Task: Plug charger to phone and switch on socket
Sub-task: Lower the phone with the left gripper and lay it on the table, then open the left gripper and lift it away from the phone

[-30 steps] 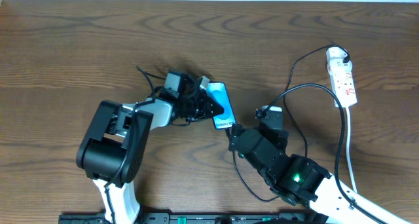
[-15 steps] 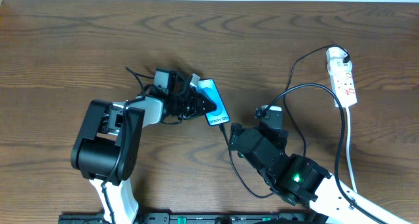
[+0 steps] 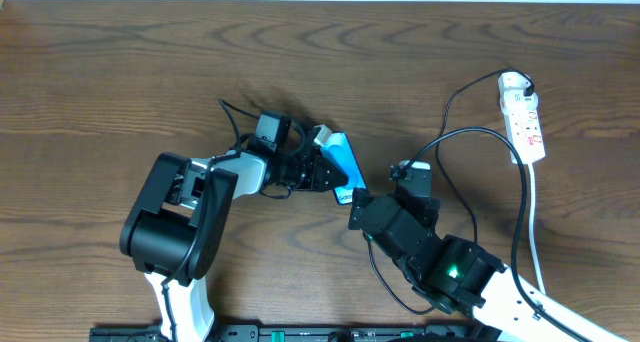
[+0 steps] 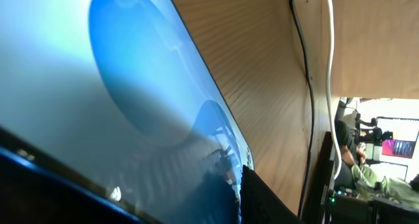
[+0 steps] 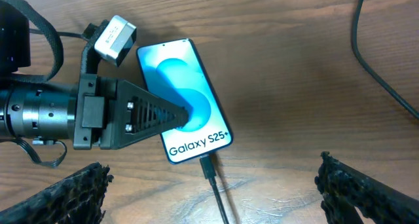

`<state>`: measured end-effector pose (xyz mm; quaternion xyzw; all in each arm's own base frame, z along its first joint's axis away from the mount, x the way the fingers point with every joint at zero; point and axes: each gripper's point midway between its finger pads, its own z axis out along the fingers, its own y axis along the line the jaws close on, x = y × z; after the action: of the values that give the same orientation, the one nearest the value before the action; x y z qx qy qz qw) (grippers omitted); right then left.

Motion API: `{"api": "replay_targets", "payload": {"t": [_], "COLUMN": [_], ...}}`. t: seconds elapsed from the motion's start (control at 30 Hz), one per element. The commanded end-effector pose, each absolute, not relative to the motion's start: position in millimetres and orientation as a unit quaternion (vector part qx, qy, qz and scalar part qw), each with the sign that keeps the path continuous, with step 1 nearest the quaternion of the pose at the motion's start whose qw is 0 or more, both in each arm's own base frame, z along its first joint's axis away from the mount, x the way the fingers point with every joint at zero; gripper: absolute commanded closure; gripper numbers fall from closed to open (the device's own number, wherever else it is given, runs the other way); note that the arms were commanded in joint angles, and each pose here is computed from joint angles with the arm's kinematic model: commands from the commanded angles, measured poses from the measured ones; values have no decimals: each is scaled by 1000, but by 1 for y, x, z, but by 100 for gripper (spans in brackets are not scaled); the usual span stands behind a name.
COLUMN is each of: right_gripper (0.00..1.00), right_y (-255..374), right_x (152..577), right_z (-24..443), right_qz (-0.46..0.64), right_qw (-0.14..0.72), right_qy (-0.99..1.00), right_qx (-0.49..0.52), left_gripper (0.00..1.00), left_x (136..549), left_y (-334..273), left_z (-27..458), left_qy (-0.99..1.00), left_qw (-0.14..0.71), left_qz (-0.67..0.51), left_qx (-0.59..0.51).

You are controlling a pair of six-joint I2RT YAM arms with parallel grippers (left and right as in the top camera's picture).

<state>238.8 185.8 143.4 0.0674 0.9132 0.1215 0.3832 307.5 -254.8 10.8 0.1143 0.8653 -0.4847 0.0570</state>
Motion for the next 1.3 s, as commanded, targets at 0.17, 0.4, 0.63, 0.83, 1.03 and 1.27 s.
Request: {"api": "replay_targets", "payload": {"t": [0.17,0.4,0.63,0.83,1.03,1.27], "right_gripper": [1,1,1,1,1,1], "right_y": [185,183,183,183,183,188], "right_x": [245,244,244,244,243,243], "right_z": [152,150,150,150,150,150], "right_qz": [124,120,120,120,120,131], "right_qw": [396,393,393,393,393,390], "right_qy": [906,908,908,908,908,908], "right_qx": [83,82,81,81,81,79], "left_gripper": [69,69,81,93,93,93], "left_x": [311,328,334,341,347,346], "left_y": [-252,-244,-235,-225,-221,-217], "left_z": [28,14,9,10,30,70], "left_qy": [861,901,921,937,921,852], "left_qw": [46,62,53,31,-7,-93], "left_qz": [-462,-379,-353,-344,-383,-491], "left_qx": [206,203,156,51,-67,-157]}}
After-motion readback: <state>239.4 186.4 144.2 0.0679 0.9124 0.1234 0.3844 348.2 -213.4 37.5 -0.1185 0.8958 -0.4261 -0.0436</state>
